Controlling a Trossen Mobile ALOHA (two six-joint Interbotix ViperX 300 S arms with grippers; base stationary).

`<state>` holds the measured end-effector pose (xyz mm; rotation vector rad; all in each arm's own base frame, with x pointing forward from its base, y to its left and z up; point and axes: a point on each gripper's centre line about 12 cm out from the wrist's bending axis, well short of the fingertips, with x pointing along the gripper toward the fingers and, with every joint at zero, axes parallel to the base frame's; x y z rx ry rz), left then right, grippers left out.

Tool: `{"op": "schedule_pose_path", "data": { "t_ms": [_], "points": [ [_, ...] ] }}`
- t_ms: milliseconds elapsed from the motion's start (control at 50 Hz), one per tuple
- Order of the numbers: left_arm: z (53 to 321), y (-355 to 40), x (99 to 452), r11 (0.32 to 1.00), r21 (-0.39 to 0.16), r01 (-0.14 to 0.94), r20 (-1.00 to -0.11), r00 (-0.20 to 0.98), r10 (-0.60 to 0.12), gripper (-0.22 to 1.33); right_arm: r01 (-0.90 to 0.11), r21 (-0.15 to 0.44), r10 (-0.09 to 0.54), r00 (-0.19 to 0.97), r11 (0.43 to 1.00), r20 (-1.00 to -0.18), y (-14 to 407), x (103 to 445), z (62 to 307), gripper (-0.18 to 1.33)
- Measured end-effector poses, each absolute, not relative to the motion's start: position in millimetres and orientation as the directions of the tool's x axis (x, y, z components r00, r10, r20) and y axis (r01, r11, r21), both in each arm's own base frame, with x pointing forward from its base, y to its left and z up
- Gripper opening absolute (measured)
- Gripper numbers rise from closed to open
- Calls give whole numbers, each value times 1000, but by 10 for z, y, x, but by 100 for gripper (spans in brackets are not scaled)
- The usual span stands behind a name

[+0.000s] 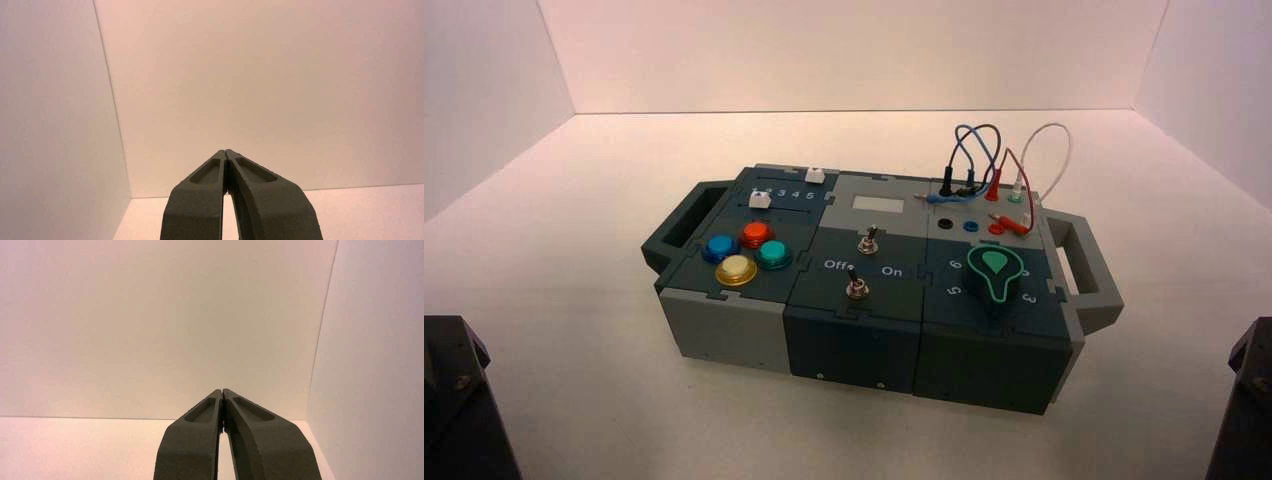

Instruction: Move the bottom slider to position 3.

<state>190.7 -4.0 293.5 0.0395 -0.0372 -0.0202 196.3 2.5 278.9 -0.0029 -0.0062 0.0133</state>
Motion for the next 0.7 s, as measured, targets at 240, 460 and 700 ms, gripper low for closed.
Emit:
{"op": "schedule_pose_path", "data": {
  "t_ms": [240,460,700],
  "points": [
    [2933,-40,1907,999,41,19,35,999,-21,-16,-13,-3,13,1000,1000,5,25,1963,2787,-14],
    [2923,-40,1907,999,49,20,26,999,-21,-16,-14,-1,14,1000,1000,-11,28,1961,2774,-14],
    [2703,-73,1986,997,56,45,-151,988,-36,-16,-70,2,70,985,998,-157,142,2002,2670,-14]
  ]
}}
